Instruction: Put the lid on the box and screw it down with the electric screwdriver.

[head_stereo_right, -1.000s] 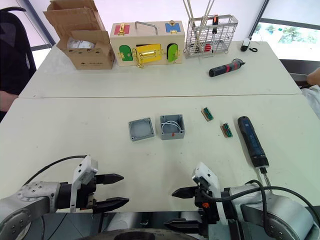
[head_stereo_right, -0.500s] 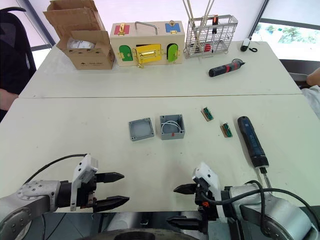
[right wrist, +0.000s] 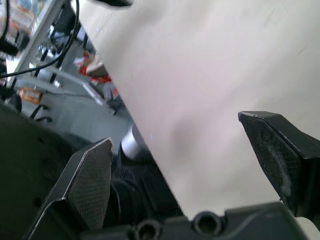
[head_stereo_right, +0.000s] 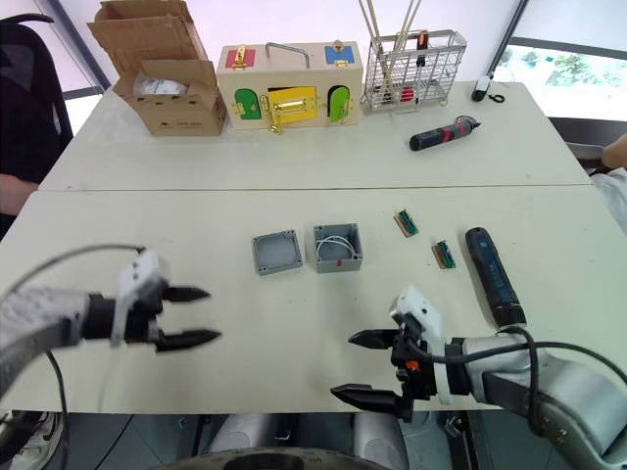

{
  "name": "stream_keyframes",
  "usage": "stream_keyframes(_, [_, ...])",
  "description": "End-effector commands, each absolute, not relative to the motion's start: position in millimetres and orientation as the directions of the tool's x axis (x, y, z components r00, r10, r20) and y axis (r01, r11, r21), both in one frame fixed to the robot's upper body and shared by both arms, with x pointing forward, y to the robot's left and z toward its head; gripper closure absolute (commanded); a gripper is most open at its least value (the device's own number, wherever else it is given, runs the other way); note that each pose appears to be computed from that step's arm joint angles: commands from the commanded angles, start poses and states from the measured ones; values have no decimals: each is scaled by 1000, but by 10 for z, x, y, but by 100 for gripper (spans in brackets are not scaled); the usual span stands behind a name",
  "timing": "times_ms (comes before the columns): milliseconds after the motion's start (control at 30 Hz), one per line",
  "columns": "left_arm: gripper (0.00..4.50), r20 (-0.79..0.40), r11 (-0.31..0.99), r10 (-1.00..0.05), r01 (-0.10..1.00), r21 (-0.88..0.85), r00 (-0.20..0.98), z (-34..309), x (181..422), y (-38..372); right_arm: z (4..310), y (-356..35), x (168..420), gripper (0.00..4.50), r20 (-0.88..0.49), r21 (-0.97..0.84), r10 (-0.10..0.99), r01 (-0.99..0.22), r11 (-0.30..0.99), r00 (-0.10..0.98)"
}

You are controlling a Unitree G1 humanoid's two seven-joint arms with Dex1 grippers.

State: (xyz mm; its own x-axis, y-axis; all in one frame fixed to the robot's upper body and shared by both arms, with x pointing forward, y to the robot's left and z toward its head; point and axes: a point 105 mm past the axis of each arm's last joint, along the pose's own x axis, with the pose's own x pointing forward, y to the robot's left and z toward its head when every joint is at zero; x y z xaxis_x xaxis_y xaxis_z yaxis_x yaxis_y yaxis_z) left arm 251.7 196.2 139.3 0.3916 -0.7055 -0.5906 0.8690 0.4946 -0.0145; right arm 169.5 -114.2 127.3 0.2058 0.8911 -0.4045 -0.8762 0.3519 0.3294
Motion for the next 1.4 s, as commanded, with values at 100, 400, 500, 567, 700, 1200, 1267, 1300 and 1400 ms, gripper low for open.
stream_keyframes(100, [0,-565,297,-745,935,193,354,2030,3033,1633,1554,-1012,1703,2,-369,276,904,-903,330,217])
stream_keyframes(400, [0,-616,-118,-785,960,255,67,1903,3279,530,1611,-1049,2057,2,-394,101,793,-836,539,464])
stream_keyframes(500, [0,-654,-207,-756,945,253,9,1717,3250,308,1581,-1129,2049,2,-425,72,753,-810,582,502])
stream_keyframes(567, [0,-656,-222,-754,942,253,-1,1697,3254,207,1569,-1144,2026,2,-425,75,745,-800,595,514])
stream_keyframes(700, [0,-680,-271,-731,941,201,-65,1622,3155,52,1488,-1182,1987,2,-432,94,722,-769,632,541])
stream_keyframes(1200, [0,-762,-240,-647,951,194,-8,1357,3189,-97,1403,-1203,2047,2,-410,74,681,-722,688,607])
stream_keyframes(1267, [53,-759,-230,-651,954,191,-5,1332,3205,-126,1420,-1207,2070,0,-402,67,677,-718,693,617])
stream_keyframes(1300, [85,-755,-218,-656,957,189,0,1323,3219,-145,1429,-1210,2078,0,-399,64,675,-716,696,621])
stream_keyframes(1400, [224,-750,-192,-661,963,189,15,1289,3255,-177,1440,-1209,2090,0,-393,59,671,-711,701,629])
